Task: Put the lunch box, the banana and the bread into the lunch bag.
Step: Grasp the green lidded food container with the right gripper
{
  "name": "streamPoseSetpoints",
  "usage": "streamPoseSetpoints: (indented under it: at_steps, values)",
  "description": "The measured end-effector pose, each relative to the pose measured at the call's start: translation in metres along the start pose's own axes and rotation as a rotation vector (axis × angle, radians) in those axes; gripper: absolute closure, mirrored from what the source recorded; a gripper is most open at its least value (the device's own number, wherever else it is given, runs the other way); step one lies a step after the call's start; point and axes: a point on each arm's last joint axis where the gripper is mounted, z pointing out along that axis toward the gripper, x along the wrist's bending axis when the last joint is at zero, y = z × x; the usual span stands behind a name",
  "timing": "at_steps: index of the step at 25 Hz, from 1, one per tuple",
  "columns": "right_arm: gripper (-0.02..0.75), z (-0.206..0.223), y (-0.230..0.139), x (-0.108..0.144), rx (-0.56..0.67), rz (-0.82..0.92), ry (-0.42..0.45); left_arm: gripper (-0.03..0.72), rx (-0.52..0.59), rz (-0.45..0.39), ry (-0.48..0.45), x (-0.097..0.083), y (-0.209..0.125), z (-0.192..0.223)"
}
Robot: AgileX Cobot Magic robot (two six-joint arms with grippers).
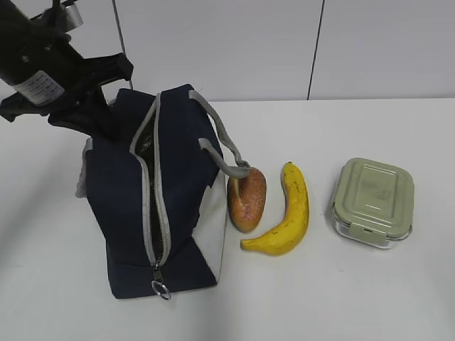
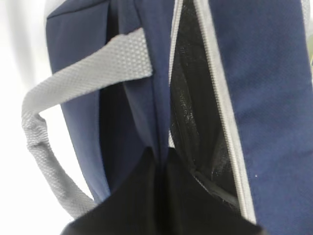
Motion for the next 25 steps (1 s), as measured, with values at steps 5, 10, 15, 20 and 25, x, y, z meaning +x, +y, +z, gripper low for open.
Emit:
streamPoseSetpoints:
  at_steps: [5, 10, 15, 20, 25]
  values:
    - [0.300, 0.0000, 0.0000, 0.0000, 0.000, 0.000, 0.000, 0.690, -0.003, 0.002, 0.000, 0.0000, 0.0003, 0.0000]
    - [0.300, 0.0000, 0.0000, 0.0000, 0.000, 0.000, 0.000, 0.691, -0.001, 0.002, 0.000, 0.0000, 0.0001, 0.0000]
    - [0.300, 0.0000, 0.0000, 0.0000, 0.000, 0.000, 0.000, 0.691, -0.001, 0.002, 0.000, 0.0000, 0.0001, 0.0000]
    - [0.300, 0.0000, 0.0000, 0.0000, 0.000, 0.000, 0.000, 0.691, -0.008, 0.002, -0.001, -0.0003, 0.0007, 0.0000]
    - [0.300, 0.0007, 0.0007, 0.0025, 0.005, 0.032, 0.028, 0.691, -0.016, 0.002, -0.002, -0.0003, 0.0014, 0.0000]
